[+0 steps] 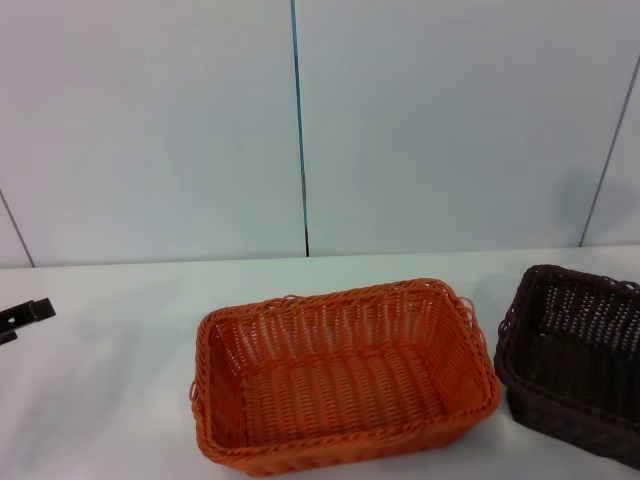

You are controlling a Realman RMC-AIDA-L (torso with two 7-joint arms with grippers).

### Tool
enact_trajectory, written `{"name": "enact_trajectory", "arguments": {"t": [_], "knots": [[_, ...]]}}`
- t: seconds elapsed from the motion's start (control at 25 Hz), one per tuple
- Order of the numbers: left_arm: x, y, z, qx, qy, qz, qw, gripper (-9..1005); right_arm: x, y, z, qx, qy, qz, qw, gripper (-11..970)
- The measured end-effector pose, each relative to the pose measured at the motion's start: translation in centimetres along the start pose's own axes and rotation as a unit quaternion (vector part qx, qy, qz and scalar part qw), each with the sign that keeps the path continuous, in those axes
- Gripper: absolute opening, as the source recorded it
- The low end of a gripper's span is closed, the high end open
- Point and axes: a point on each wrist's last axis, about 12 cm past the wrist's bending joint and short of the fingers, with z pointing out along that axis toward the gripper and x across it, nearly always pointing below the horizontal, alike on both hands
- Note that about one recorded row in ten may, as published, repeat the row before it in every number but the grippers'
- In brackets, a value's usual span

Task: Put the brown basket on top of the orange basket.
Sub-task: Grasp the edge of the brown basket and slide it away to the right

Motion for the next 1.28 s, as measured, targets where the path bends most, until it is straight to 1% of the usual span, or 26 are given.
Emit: {"name": "enact_trajectory", "arguments": {"t": [0.2, 0.28, 0.32, 0.36, 0.44, 0.6, 0.8, 0.84, 1.12, 1.28], "knots": [[0.0, 0.1, -0.1, -0.002, 0.001, 0.001, 1.0, 877, -0.5, 1.0, -1.2, -0.04, -0.038, 0.009, 0.998, 899], [0.0, 0.1, -0.1, -0.003, 0.003, 0.002, 1.0, 877, -0.8, 1.7, -1.4, -0.052, -0.046, 0.016, 0.997, 899], [0.0, 0.1, -0.1, -0.004, 0.003, 0.002, 1.0, 877, -1.2, 2.6, -1.5, -0.062, -0.055, 0.025, 0.996, 899], [-0.1, 0.1, -0.1, -0.004, 0.003, 0.001, 1.0, 876, -1.2, 2.6, -1.5, -0.062, -0.055, 0.025, 0.996, 899], [-0.1, 0.2, -0.2, -0.005, 0.002, 0.0, 1.0, 876, -1.7, 3.6, -1.5, -0.072, -0.073, 0.036, 0.994, 899], [-0.2, 0.3, -0.3, -0.007, 0.003, 0.0, 1.0, 876, -2.7, 4.9, -1.4, -0.1, -0.11, 0.048, 0.988, 900], [-0.5, 0.1, -0.1, -0.005, 0.003, 0.004, 1.0, 876, -3.6, 5.9, -0.9, -0.129, -0.128, 0.051, 0.982, 900], [-0.5, 0.1, -0.1, -0.006, 0.003, 0.004, 1.0, 876, -3.9, 6.3, -0.9, -0.138, -0.128, 0.055, 0.981, 900], [-0.4, 0.4, -0.3, -0.01, 0.005, 0.003, 1.0, 876, -4.6, 7.2, -0.8, -0.151, -0.122, 0.057, 0.979, 900], [-0.3, 0.5, -0.4, -0.012, 0.006, 0.003, 1.0, 876, -5.2, 7.3, -0.1, -0.154, -0.114, 0.055, 0.98, 899]]}}
